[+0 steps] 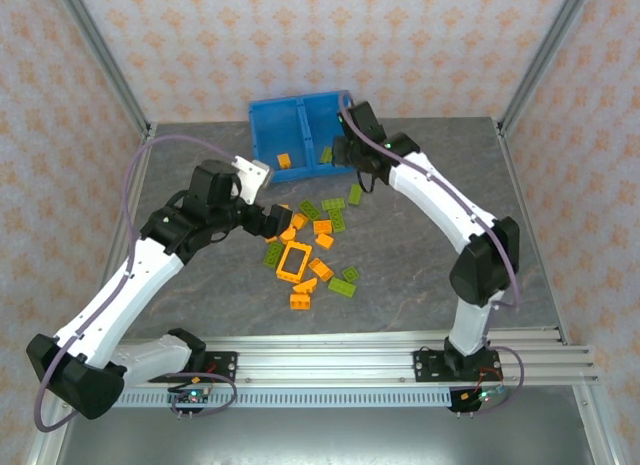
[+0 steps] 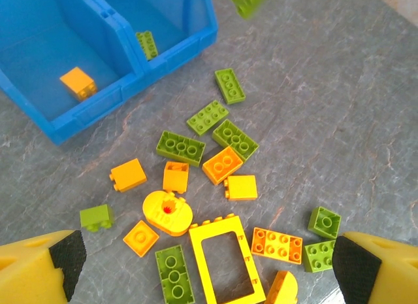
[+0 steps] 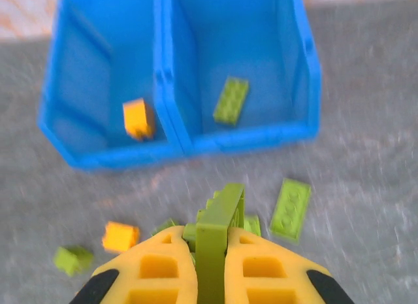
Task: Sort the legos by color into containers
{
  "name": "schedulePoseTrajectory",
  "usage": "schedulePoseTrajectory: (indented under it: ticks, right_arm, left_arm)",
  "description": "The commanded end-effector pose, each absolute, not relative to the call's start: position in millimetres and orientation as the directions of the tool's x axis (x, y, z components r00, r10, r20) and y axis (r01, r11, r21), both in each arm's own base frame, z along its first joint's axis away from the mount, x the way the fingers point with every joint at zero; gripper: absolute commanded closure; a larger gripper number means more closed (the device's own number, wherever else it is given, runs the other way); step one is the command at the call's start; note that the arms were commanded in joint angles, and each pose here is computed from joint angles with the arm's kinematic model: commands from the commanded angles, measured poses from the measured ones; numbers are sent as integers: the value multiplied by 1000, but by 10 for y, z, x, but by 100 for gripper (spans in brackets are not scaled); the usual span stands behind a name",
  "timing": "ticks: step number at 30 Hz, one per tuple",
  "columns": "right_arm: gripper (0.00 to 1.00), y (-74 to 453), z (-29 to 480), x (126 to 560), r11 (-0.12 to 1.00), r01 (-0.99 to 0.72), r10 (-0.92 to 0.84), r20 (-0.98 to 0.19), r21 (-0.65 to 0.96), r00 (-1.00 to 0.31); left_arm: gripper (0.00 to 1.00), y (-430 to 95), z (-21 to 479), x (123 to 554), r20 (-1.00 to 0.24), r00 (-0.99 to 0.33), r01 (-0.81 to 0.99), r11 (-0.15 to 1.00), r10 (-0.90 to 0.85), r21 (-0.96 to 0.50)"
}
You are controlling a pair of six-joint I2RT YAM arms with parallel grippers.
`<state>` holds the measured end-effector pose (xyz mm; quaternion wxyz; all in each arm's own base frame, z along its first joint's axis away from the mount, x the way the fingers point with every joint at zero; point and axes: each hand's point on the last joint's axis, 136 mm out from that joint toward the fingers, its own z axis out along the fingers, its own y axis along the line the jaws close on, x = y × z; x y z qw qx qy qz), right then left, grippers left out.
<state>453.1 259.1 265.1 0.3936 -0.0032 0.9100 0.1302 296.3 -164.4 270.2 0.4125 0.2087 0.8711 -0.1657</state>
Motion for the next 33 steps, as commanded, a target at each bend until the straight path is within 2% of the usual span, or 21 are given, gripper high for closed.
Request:
schedulePoseTrajectory:
  ticks: [1,5,8,15,19,21,23,27,33]
  right_arm:
    - [100,2562,2608,5019,976,-17,155,-743,219,-651]
    - [100,2560,2331,5518,981,49,171,-732,185,-660]
    - [100,2579,2082,5739,986,64,156,-728,152,-668]
    - [99,2801,1505,5926,981,-4,132,-690,192,-711]
    - [90,2825,1392,5983,980,2,140,-687,197,-713]
    - [77,2827,1394,5986,979,8,150,-685,206,-713]
    - [59,2839,1432,5965,975,8,159,-679,221,-717]
    - [56,2819,1670,5906,972,2,167,-687,234,-707]
    - [56,2710,2365,5607,963,-22,181,-699,270,-692]
  left_arm:
    - [0,-1684,2802,2978,-815,-531,530,841,230,-108]
    - [0,-1610,2783,3000,-809,-538,504,859,237,-84]
    - [0,-1581,2774,3010,-806,-541,493,867,240,-73]
    - [0,-1582,2698,3059,-792,-561,480,874,239,-77]
    - [0,-1592,2612,3084,-772,-583,479,875,252,-76]
    - [0,-1591,2602,3094,-772,-584,477,876,251,-75]
    - [0,-1570,2582,3103,-768,-588,468,881,254,-67]
    - [0,-1520,2532,3129,-762,-590,451,892,267,-37]
    - [0,-1420,2464,3189,-753,-602,402,916,265,1]
